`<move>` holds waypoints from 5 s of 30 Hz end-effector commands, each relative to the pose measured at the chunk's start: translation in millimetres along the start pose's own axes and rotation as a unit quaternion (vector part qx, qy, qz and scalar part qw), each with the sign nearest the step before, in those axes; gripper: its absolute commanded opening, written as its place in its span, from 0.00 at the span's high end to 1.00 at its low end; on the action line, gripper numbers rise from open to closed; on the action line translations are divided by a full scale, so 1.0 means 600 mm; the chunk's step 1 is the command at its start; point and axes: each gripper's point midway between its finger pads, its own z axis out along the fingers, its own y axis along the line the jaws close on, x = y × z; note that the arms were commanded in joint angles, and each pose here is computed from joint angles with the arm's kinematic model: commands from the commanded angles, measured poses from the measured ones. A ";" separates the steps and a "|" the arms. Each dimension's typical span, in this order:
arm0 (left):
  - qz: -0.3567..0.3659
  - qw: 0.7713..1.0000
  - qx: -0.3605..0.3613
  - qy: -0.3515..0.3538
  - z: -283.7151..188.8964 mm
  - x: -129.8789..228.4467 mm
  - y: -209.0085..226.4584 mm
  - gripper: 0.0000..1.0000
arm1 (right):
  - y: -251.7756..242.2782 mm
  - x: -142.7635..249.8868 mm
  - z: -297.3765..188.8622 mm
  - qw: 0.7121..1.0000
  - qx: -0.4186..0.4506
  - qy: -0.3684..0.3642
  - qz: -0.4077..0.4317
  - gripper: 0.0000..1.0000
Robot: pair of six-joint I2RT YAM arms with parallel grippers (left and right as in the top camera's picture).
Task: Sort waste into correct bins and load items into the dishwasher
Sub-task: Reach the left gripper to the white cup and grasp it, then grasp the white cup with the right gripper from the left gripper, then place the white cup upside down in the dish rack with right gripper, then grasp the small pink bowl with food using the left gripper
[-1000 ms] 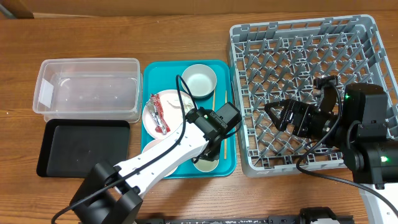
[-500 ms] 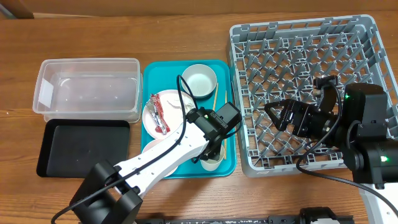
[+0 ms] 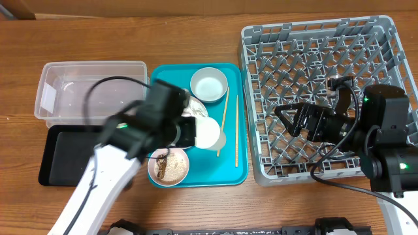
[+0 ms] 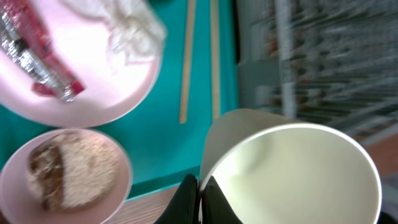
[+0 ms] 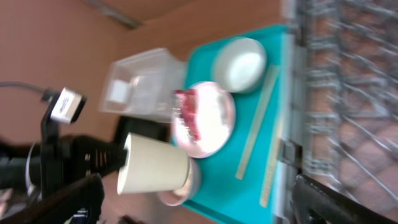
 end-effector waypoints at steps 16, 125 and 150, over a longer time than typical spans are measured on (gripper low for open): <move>0.025 0.900 0.436 0.013 -0.155 -0.035 -0.102 0.96 | 0.222 0.068 0.033 0.926 -0.289 0.083 -0.227 0.03; -0.018 0.949 -0.304 0.087 0.218 0.171 0.160 0.94 | -0.037 -0.021 0.009 0.988 0.141 0.033 0.059 0.06; -0.099 0.993 -0.038 0.041 -0.001 0.047 0.109 0.96 | -0.038 -0.020 0.009 0.987 0.142 0.034 0.060 0.07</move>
